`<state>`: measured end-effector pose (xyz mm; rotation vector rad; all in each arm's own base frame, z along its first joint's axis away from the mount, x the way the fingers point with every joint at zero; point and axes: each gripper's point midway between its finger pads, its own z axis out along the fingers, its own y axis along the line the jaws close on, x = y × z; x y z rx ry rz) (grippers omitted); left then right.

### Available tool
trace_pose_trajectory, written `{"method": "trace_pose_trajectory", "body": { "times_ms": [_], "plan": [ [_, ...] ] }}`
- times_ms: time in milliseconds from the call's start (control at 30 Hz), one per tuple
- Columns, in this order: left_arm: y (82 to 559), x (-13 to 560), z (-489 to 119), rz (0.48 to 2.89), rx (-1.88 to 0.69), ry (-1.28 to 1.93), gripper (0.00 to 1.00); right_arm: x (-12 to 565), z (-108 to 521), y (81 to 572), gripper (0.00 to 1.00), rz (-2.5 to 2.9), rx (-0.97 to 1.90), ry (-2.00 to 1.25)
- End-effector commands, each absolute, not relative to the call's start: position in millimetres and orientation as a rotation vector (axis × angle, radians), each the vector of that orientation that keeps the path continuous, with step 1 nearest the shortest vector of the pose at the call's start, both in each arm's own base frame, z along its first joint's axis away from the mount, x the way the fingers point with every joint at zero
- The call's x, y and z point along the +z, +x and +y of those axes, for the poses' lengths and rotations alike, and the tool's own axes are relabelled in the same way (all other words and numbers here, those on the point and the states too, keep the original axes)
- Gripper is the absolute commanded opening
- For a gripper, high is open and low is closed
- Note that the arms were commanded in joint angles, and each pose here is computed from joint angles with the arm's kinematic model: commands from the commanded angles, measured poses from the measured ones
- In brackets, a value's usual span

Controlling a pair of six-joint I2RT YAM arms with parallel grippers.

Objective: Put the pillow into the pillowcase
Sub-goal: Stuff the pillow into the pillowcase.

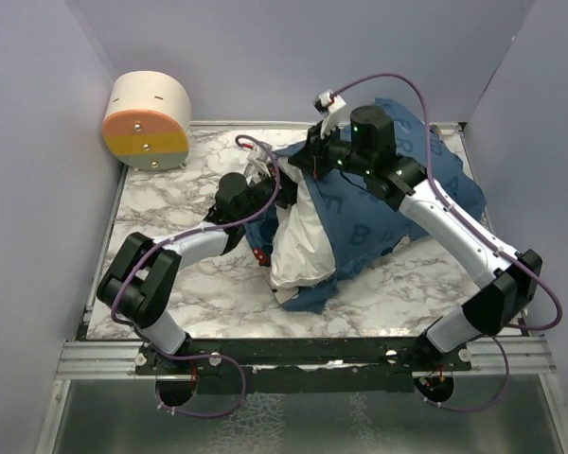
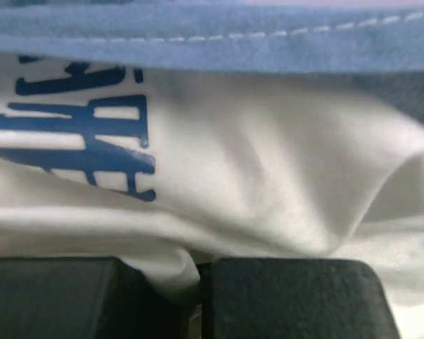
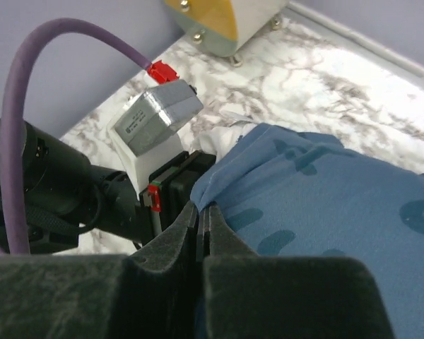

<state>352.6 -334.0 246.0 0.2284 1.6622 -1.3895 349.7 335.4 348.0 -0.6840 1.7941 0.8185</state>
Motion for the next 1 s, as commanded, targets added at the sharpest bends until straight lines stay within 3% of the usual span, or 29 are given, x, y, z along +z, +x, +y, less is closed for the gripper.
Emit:
{"method": "trace_pose_trajectory", "body": {
  "times_ms": [0, 100, 133, 200, 300, 333, 433, 533, 600, 800, 967],
  "plan": [
    [311, 259, -349, 1.44, -1.496, 0.305, 0.0, 325, 381, 269, 0.01, 1.704, 1.257, -0.826],
    [316, 197, -343, 1.547, -1.474, 0.222, 0.0, 244, 360, 269, 0.02, 1.884, 1.18, -0.775],
    [319, 183, -340, 1.588, -1.454, 0.201, 0.02, 228, 354, 263, 0.12, 1.913, 1.165, -0.788],
    [327, 158, -331, 1.679, -1.392, 0.148, 0.23, 216, 341, 248, 0.39, 1.926, 1.151, -0.813],
    [329, 129, -309, 1.842, -1.238, 0.094, 0.58, 247, 322, 232, 0.69, 1.833, 1.115, -0.838],
    [325, 125, -300, 1.884, -1.187, 0.088, 0.66, 262, 316, 226, 0.76, 1.785, 1.103, -0.847],
    [305, 116, -279, 2.011, -1.087, 0.101, 0.76, 304, 295, 208, 0.91, 1.664, 1.069, -0.85],
    [282, 118, -261, 2.091, -1.031, 0.113, 0.8, 332, 271, 201, 0.95, 1.604, 0.986, -0.792],
    [267, 120, -250, 2.136, -0.996, 0.119, 0.96, 336, 252, 204, 0.95, 1.616, 0.896, -0.731],
    [229, 130, -218, 2.173, -0.946, 0.082, 0.99, 277, 195, 223, 0.94, 1.862, 0.567, -0.533],
    [197, 166, -220, 2.029, -1.161, 0.063, 0.99, 226, 176, 213, 0.92, 2.009, 0.527, -0.416]
  ]
}}
